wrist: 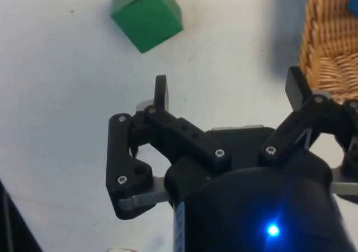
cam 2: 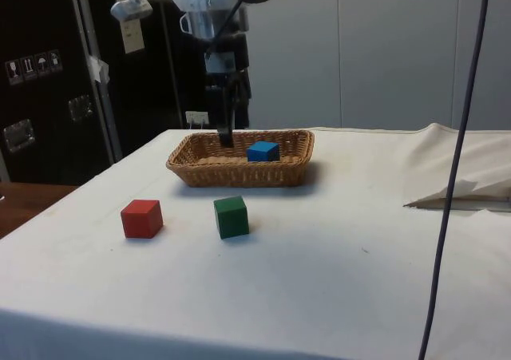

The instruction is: Pick up exactly two blocks and place them into the basket.

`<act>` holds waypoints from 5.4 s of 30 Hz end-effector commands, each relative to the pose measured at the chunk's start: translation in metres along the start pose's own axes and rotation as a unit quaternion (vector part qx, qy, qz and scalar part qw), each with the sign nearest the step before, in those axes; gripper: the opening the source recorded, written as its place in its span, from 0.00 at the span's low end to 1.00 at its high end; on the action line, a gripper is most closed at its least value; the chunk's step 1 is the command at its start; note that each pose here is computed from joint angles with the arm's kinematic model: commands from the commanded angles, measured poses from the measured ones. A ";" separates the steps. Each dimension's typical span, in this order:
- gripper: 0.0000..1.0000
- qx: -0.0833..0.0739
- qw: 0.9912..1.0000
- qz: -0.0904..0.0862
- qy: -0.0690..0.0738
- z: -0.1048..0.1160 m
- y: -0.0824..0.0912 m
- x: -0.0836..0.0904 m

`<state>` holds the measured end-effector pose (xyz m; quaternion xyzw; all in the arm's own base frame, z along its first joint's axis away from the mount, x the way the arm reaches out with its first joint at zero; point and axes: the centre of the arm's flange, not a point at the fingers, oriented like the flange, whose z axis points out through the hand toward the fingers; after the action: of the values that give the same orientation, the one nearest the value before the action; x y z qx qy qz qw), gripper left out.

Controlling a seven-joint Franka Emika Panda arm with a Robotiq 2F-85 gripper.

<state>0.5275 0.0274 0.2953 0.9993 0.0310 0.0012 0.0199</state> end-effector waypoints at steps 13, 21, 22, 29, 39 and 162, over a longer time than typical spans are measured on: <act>1.00 0.042 0.999 0.006 -0.002 0.024 -0.028 0.000; 1.00 0.056 0.998 0.009 0.000 0.043 -0.043 0.005; 1.00 0.057 0.998 0.009 0.000 0.046 -0.046 0.006; 1.00 0.064 0.998 0.010 0.002 0.063 -0.059 0.014; 1.00 0.060 0.998 0.006 0.003 0.072 -0.061 0.017; 0.05 0.014 0.999 -0.042 0.021 0.033 0.093 0.081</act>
<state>0.6135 -0.0607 0.2668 0.9970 0.0737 0.0220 0.0102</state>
